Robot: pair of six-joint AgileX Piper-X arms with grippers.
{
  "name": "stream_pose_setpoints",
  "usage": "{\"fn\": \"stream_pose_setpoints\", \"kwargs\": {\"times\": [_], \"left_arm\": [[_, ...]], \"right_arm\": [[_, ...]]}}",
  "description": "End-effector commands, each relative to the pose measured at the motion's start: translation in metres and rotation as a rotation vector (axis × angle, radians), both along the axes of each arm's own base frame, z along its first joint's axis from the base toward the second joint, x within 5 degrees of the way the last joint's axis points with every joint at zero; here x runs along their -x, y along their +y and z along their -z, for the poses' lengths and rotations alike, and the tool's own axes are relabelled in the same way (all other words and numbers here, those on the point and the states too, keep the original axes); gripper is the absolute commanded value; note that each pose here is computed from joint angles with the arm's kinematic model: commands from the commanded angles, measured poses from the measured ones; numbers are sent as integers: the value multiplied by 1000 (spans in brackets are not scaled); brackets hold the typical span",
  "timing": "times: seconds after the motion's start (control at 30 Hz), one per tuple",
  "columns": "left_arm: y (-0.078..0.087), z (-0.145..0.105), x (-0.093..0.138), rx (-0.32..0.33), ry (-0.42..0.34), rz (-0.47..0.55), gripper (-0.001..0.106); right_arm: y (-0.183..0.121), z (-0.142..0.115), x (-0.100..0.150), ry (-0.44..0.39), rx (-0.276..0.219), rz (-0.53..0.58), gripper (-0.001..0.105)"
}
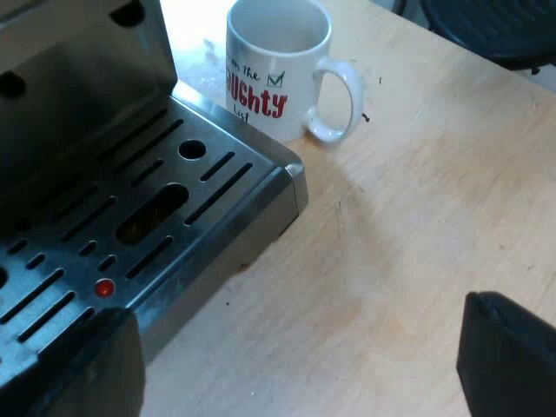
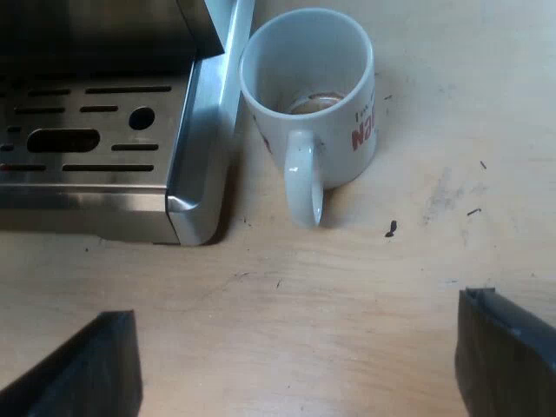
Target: Place mug into machine
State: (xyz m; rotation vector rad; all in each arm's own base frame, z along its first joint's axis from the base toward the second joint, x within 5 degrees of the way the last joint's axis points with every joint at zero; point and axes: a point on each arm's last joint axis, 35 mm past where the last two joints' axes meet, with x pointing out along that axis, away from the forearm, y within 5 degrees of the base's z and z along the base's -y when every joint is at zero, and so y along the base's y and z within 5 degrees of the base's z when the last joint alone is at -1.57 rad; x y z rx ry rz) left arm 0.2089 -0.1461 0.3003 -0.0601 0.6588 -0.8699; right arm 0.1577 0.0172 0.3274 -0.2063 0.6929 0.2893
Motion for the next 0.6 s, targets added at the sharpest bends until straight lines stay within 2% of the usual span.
{"fn": "stream_pose_setpoints", "kwargs": {"times": [0.03, 0.27, 0.37, 0.6], "left_arm": [[-4, 1, -4, 5, 0, 1, 102], [-6, 2, -7, 12, -12, 1, 102], [-6, 2, -7, 25, 9, -7, 102], [-7, -1, -8, 43, -20, -7, 102]], "right_arm": [[-1, -4, -1, -24, 5, -7, 102], [0, -7, -2, -58, -3, -4, 102], [0, -8, -3, -65, -4, -4, 102], [0, -6, -1, -34, -25, 16, 102]]}}
